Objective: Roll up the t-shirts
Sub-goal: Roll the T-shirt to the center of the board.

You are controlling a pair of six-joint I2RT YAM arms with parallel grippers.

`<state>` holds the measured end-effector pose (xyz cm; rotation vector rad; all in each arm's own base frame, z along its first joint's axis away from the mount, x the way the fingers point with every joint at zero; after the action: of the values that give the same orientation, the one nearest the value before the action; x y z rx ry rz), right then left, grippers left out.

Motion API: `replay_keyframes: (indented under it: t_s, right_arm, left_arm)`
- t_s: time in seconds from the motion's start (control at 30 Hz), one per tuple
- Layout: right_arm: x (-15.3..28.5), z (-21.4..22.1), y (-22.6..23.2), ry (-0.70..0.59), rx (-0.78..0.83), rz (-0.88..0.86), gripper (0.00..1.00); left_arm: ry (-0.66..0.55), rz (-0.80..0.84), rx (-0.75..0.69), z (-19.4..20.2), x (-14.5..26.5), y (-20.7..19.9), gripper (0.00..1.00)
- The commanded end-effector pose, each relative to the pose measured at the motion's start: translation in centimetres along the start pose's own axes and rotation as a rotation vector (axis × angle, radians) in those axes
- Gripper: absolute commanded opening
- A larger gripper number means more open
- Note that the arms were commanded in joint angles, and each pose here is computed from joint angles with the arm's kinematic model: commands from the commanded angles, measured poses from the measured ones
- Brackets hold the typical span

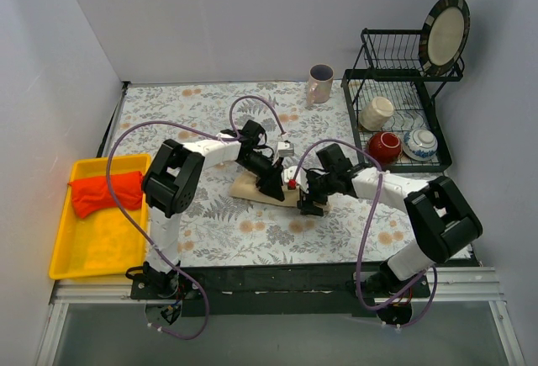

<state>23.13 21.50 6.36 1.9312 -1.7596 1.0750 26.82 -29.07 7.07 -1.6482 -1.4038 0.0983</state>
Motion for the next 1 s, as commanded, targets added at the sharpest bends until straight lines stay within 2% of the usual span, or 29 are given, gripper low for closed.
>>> replay_keyframes:
  t_s: [0.0,0.03,0.07,0.1,0.13,0.17,0.2,0.23,0.27,0.37,0.4,0.53,0.63,0.73,0.8,0.83,0.87,0.97]
  right_arm:
    - [-0.8,0.4,-1.4,0.010,0.048,0.032,0.58]
    - [-0.9,0.6,-0.6,0.017,0.023,-0.018,0.48]
    - [-0.7,0.0,-1.2,0.003,0.026,-0.026,0.28]
    - [-1.1,0.0,-0.6,-0.013,0.008,-0.068,0.08]
    - [-1.0,-0.2,-0.6,-0.023,-0.002,-0.082,0.01]
    - [-0.7,-0.5,-0.5,-0.027,-0.019,-0.110,0.01]
    - [-1.0,-0.7,-0.3,-0.049,-0.038,-0.150,0.01]
    - [-0.9,-0.6,-0.3,-0.054,-0.048,-0.178,0.01]
    - [-1.1,0.1,1.0,-0.033,-0.124,-0.260,0.01]
    - [-0.8,-0.5,-0.5,-0.070,-0.180,-0.299,0.01]
    - [-0.9,-0.3,-0.7,-0.061,-0.196,-0.314,0.01]
    - [-1.0,-0.4,-1.5,-0.064,-0.205,-0.313,0.01]
    - [-1.2,-0.5,-1.7,-0.078,-0.281,-0.366,0.01]
    - [-1.5,-0.2,-1.6,-0.085,-0.343,-0.423,0.01]
    - [-1.9,0.1,-1.6,-0.086,-0.367,-0.445,0.01]
    - [-2.0,0.2,-1.7,-0.083,-0.378,-0.451,0.01]
    - [-2.1,0.4,-1.7,-0.078,-0.390,-0.462,0.01]
    - [-2.1,0.8,-1.8,-0.064,-0.396,-0.464,0.01]
  left_arm:
    - [0.075,-0.069,0.117,3.0,1.0,0.1,0.43]
    - [0.072,-0.084,0.118,3.3,1.2,0.0,0.45]
    - [0.040,-0.136,0.073,2.5,2.1,0.1,0.48]
    - [0.023,-0.164,0.087,2.2,2.4,0.0,0.54]
    - [0.015,-0.198,0.104,2.6,2.8,-0.1,0.57]
    - [-0.059,-0.288,0.039,0.6,3.8,0.0,0.62]
    - [-0.095,-0.414,0.058,0.0,4.9,0.7,0.98]
    - [-0.129,-0.462,0.066,-0.5,5.6,0.5,0.98]
    - [-0.159,-0.504,0.023,-1.4,6.8,-0.3,0.98]
    - [-0.182,-0.669,-0.001,-1.8,9.1,-0.1,0.98]
    - [-0.200,-0.793,0.005,-1.9,10.5,0.5,0.98]
    - [-0.231,-0.888,0.083,-0.7,11.6,1.9,0.98]
    - [-0.247,-0.770,0.101,-1.7,11.5,0.9,0.98]
    - [-0.207,-0.704,-0.022,-2.2,11.7,-0.6,0.98]
    - [-0.223,-0.671,-0.110,-2.6,11.5,-1.3,0.98]
    - [-0.214,-0.651,-0.133,-1.5,11.0,-1.5,0.98]
    - [-0.262,-0.617,-0.222,-2.5,11.2,-2.7,0.98]
    - [-0.295,-0.596,-0.432,-2.7,10.5,-5.0,0.98]
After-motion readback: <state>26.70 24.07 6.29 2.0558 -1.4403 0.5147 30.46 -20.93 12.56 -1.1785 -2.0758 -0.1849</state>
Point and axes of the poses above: each gripper's point midway between its finger pads, its own x axis back along the fingers, its own y axis along the line the jaws close on, z = x × y, the point moved 4 cm from there along x, back along the fingers, and after that the axes turned 14 degrees about x, right-handed, at the moved point
